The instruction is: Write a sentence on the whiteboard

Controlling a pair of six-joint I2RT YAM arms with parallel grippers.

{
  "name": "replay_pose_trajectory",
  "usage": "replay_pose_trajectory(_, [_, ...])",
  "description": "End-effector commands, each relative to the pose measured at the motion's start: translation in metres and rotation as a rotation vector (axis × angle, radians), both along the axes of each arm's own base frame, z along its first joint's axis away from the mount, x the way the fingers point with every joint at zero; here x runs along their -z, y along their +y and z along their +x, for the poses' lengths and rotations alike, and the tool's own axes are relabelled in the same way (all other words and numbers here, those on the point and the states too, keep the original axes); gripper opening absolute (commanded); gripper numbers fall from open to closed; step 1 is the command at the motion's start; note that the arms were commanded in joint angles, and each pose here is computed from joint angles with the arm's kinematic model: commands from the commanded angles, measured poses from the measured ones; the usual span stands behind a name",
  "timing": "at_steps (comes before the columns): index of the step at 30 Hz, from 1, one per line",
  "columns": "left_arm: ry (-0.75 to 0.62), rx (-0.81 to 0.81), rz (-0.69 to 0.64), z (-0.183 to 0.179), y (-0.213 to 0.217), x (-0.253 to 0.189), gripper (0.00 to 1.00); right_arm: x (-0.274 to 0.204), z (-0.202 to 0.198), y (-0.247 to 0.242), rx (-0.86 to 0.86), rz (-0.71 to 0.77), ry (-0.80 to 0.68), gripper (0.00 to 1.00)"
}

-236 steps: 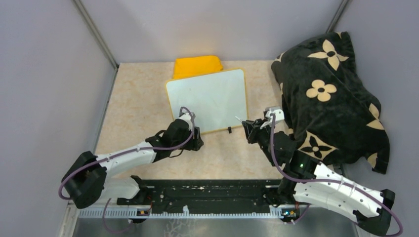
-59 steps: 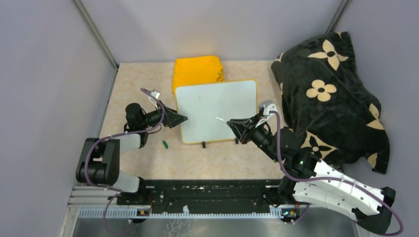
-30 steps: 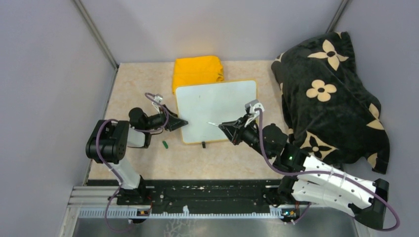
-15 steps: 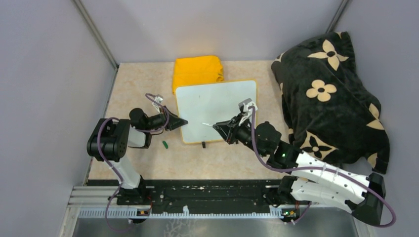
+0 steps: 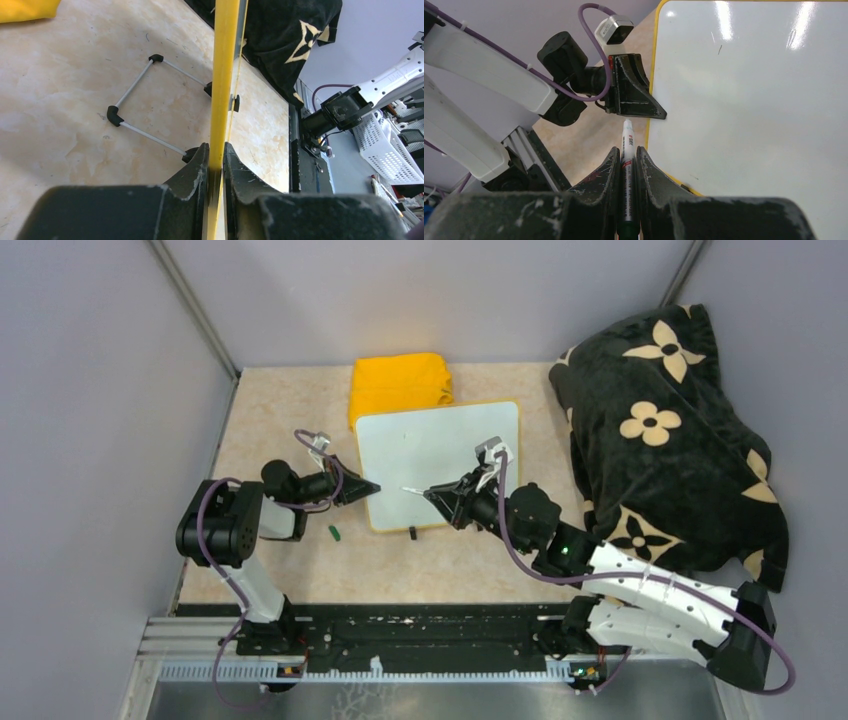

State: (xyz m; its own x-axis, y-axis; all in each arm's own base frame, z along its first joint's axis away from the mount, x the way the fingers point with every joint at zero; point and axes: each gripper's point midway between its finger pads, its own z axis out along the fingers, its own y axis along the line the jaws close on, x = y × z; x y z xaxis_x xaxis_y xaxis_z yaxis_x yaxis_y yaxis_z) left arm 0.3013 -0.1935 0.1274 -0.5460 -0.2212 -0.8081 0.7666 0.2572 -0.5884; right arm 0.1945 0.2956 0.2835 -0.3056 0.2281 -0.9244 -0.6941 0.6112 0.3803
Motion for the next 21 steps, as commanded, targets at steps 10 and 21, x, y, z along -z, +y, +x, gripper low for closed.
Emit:
replay_pose_trajectory(10, [-0.006, -0.037, 0.011, 0.005, 0.004, 0.006, 0.13, -0.039, 0.003, 0.007, 0.012, 0.091, -0.060, 0.00])
replay_pose_trajectory(21, [-0.021, -0.044, -0.002, 0.007, 0.003, -0.005, 0.35, -0.035, 0.004, 0.007, 0.020, 0.077, -0.063, 0.00])
